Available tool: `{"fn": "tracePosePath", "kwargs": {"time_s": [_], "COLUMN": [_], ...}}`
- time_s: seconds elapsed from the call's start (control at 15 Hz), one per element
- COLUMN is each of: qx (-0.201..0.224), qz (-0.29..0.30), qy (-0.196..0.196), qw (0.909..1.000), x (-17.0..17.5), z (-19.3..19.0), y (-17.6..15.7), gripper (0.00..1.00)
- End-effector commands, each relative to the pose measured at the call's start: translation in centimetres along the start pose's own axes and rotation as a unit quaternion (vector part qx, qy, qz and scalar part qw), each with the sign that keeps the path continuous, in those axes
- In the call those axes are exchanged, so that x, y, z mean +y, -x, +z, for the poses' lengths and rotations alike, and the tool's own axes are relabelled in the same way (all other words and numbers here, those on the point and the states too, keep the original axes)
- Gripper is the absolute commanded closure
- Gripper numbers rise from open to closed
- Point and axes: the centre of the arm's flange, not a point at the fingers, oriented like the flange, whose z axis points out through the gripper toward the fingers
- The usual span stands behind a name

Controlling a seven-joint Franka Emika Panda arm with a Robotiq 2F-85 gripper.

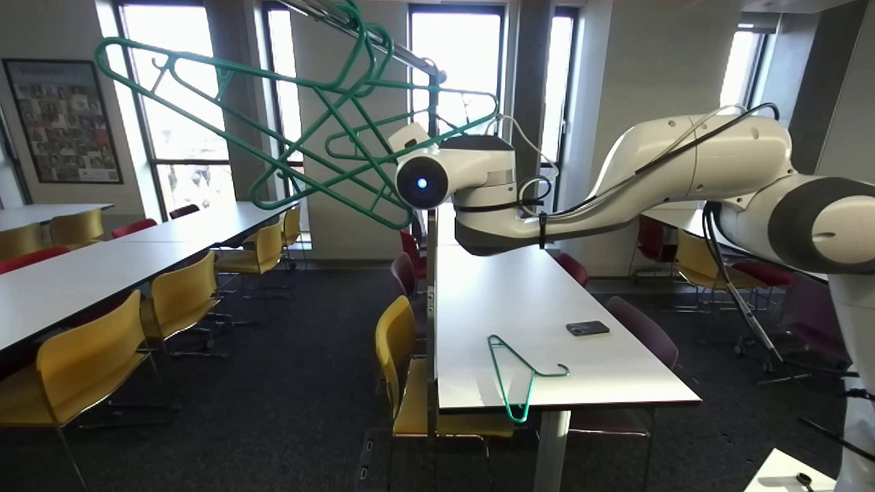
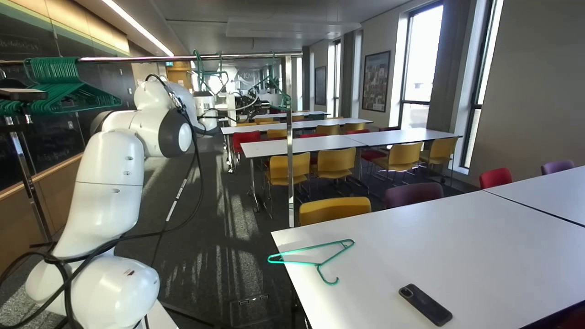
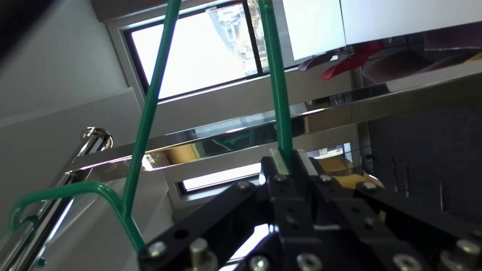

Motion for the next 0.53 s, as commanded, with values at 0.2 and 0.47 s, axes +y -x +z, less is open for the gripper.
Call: {"fn": "tracePosePath", "kwargs": {"time_s": [0.2,0.47], "qx": [0.006,0.006], "qz": [0.112,0.143], "qy": [-0.010,-0.013], "qw": [0.9936,0.9896], "x": [-0.82,-1.00], "z": [0.09,0.27], "y": [0.30,0.42], "gripper": [0.98,0.49]}}
